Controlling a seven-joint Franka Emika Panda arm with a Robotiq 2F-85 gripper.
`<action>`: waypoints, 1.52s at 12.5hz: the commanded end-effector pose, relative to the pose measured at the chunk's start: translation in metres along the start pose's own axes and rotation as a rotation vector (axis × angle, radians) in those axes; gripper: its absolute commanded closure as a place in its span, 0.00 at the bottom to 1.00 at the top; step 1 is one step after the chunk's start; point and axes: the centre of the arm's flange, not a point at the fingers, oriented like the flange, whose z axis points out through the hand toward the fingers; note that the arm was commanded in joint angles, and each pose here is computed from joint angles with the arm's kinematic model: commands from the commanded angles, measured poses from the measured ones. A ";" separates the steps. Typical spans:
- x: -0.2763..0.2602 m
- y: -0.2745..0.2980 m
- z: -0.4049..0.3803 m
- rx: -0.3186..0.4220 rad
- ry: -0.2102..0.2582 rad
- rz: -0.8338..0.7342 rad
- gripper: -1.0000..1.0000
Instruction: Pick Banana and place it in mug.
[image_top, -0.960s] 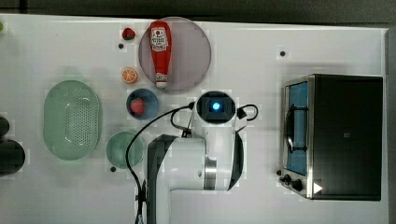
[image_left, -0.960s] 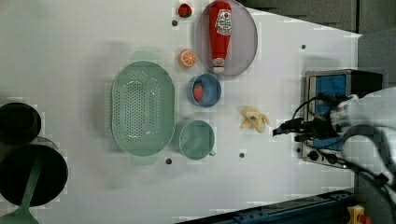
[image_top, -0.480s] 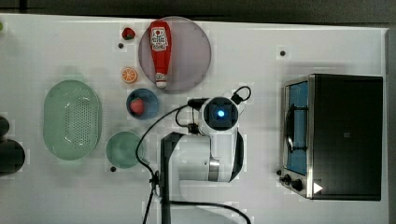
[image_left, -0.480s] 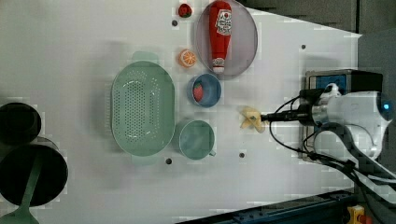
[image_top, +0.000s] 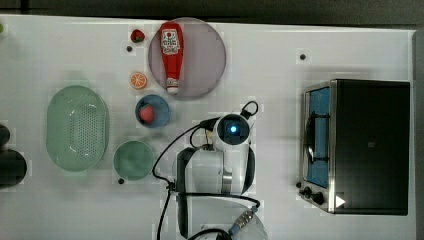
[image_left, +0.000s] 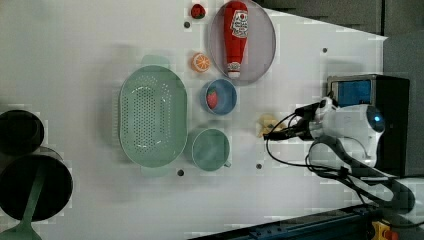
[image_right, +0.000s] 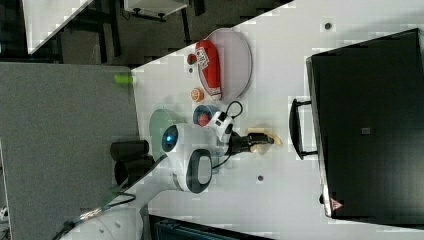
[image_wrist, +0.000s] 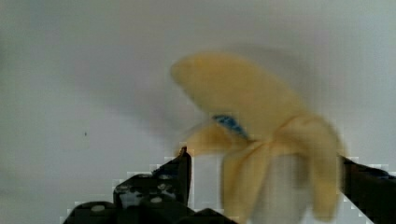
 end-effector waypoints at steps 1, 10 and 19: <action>0.008 0.000 -0.012 -0.016 0.068 -0.055 0.00; 0.012 0.006 -0.050 -0.030 0.117 -0.045 0.69; -0.034 -0.009 -0.281 -0.008 0.113 0.030 0.69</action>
